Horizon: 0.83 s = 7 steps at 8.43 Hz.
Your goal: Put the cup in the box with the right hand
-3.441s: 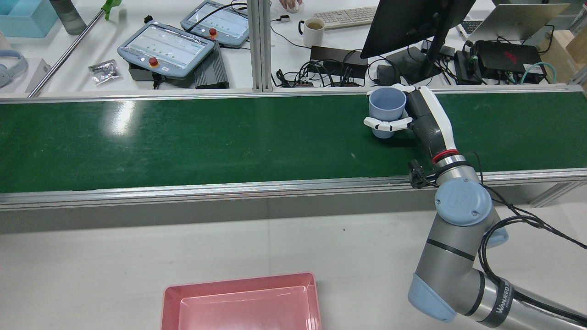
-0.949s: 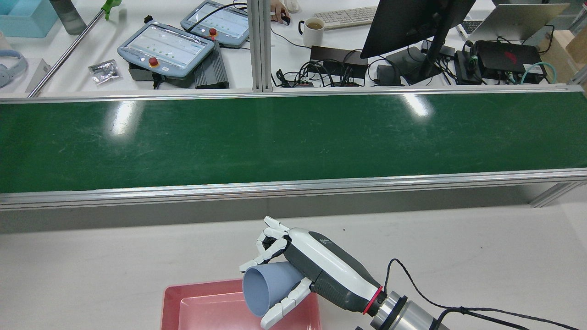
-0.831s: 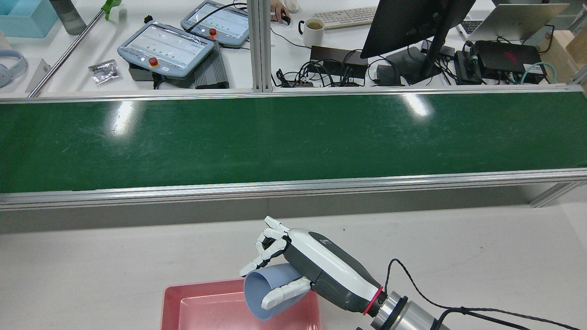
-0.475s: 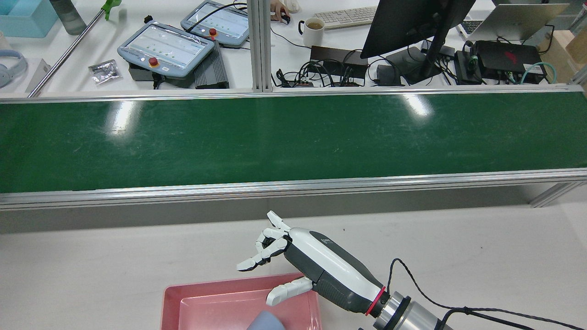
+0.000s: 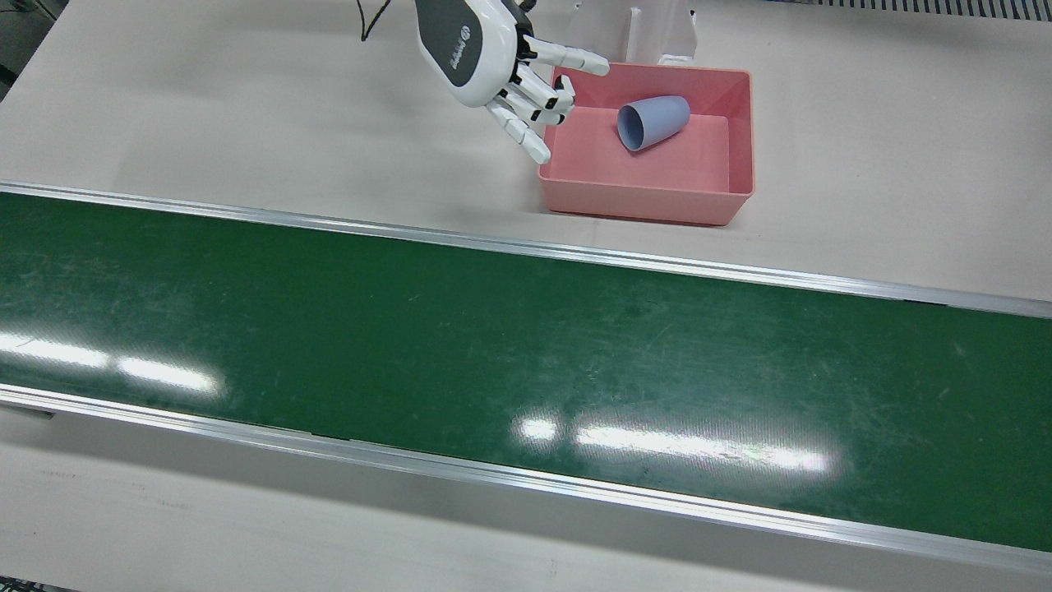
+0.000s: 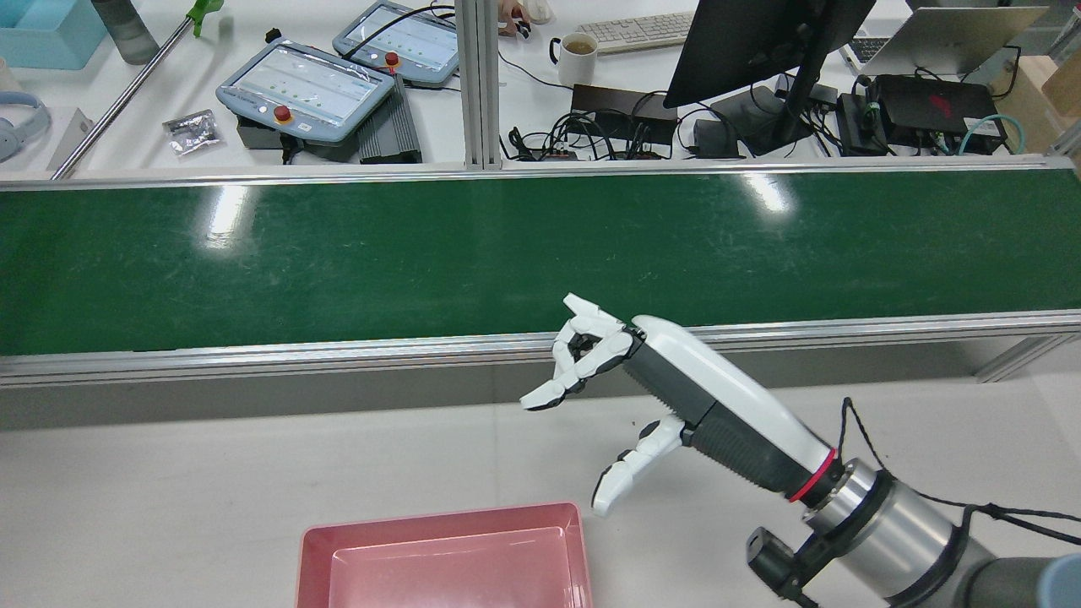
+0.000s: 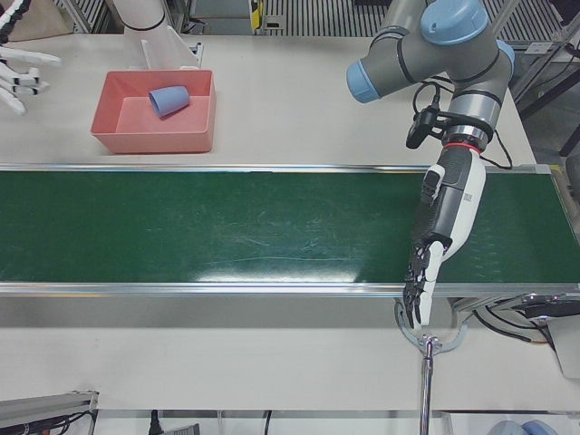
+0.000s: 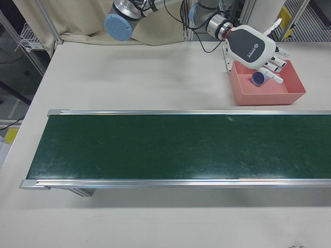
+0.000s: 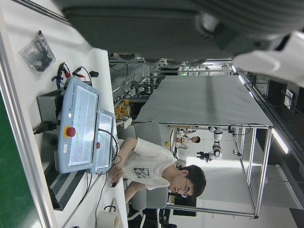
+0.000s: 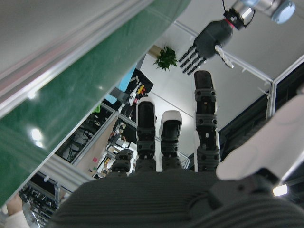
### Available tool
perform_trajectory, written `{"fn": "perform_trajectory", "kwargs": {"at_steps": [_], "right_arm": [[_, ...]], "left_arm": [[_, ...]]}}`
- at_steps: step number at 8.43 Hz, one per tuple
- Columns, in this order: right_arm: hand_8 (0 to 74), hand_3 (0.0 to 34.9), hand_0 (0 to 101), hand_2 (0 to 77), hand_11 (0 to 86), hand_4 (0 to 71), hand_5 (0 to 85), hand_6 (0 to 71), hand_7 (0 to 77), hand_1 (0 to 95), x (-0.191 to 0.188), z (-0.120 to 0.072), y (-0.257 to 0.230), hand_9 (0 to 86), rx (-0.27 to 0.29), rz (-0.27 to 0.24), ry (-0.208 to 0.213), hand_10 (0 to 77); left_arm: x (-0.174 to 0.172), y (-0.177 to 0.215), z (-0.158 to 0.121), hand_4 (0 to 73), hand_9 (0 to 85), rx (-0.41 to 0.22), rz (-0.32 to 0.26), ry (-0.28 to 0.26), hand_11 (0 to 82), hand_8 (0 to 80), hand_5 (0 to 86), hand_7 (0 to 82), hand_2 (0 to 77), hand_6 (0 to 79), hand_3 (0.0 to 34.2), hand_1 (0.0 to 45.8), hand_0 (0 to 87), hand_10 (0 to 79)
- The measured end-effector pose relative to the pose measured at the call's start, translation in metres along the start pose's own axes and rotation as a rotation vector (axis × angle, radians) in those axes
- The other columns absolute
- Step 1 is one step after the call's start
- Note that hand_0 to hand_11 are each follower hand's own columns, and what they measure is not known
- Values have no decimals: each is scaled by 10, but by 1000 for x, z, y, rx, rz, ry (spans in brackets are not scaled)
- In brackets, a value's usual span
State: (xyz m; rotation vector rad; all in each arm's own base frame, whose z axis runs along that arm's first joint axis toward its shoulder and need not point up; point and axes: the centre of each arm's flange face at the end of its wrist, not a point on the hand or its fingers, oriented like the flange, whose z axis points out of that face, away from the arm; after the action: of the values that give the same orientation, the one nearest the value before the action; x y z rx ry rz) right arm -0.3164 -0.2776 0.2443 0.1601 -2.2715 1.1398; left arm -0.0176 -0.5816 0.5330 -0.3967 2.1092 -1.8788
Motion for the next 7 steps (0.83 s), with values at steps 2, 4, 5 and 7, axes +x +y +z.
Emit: {"fn": "perform_trajectory", "kwargs": {"at_steps": [2, 4, 5, 7], "right_arm": [[256, 0, 584, 11, 82, 425, 55, 273, 704, 164, -82, -26, -58, 491, 63, 25, -84, 38], [251, 0, 562, 5, 98, 425, 55, 273, 704, 109, -131, -49, -134, 485, 177, 87, -134, 65], [224, 0, 574, 11, 60, 415, 65, 256, 704, 158, -143, -55, -185, 464, 252, 116, -131, 49], [224, 0, 562, 11, 76, 464, 65, 235, 704, 104, -171, -76, -291, 464, 386, 149, -132, 44]], "left_arm": [[0, 0, 0, 0, 0, 0, 0, 0, 0, 0, 0, 0, 5, 0, 0, 5, 0, 0], [0, 0, 0, 0, 5, 0, 0, 0, 0, 0, 0, 0, 5, 0, 0, 5, 0, 0], [0, 0, 0, 0, 0, 0, 0, 0, 0, 0, 0, 0, 5, 0, 0, 5, 0, 0], [0, 0, 0, 0, 5, 0, 0, 0, 0, 0, 0, 0, 5, 0, 0, 5, 0, 0]]}}
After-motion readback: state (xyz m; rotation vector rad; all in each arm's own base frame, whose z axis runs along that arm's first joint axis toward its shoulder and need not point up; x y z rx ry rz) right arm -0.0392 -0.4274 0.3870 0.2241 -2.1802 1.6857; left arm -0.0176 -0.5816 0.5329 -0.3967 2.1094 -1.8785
